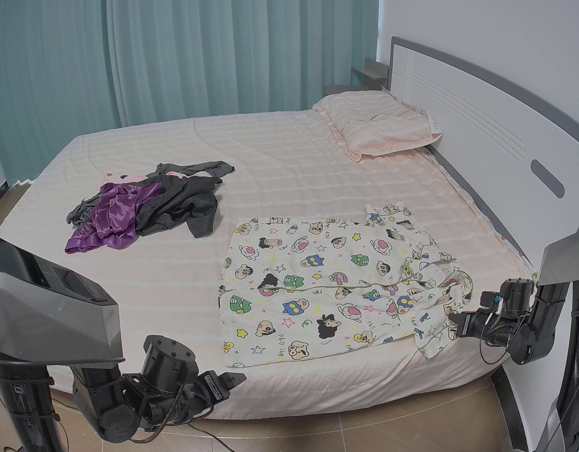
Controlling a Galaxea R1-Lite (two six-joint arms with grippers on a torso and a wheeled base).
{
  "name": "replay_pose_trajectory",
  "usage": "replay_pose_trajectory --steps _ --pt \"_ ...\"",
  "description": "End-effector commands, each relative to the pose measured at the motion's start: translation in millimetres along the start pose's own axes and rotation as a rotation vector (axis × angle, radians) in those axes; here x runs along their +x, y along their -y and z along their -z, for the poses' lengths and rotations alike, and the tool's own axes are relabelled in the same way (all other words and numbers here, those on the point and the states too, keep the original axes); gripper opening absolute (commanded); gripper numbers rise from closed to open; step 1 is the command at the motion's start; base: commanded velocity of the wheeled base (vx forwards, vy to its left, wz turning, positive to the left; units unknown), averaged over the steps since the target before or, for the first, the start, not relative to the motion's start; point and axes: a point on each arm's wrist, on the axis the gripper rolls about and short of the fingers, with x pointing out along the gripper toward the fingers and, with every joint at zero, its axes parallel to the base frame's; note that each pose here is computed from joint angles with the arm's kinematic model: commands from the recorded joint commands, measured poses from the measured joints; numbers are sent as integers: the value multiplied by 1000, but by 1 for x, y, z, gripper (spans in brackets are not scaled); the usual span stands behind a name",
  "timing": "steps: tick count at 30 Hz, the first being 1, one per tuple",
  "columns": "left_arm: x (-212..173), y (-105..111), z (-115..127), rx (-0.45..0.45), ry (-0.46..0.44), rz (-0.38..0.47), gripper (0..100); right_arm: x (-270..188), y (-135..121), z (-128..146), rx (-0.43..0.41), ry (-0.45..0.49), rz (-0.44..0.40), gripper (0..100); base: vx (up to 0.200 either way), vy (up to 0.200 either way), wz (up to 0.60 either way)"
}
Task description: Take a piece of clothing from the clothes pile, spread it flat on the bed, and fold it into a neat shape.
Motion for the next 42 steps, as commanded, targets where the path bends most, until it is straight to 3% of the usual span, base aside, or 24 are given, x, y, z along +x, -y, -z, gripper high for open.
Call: replay_pose_trajectory --steps 1,19,24,27,36,42 --pt "1 -1 0 0 -2 -3 100 10 6 -13 2 24 12 100 0 0 0" --pt "1 -1 0 1 -2 -5 100 -17 39 2 83 -16 100 100 0 0 0" --pt "1 -1 0 1 -2 -5 100 -25 50 10 -10 -44 56 100 0 0 0" --pt "1 -1 0 1 -2 -5 100 -33 53 17 -98 -62 -24 100 0 0 0" --pt "1 -1 0 1 -2 -5 100 -12 44 22 -217 -70 -133 100 0 0 0" --pt "1 -1 0 1 -2 -5 100 3 39 21 -244 -66 -161 100 0 0 0"
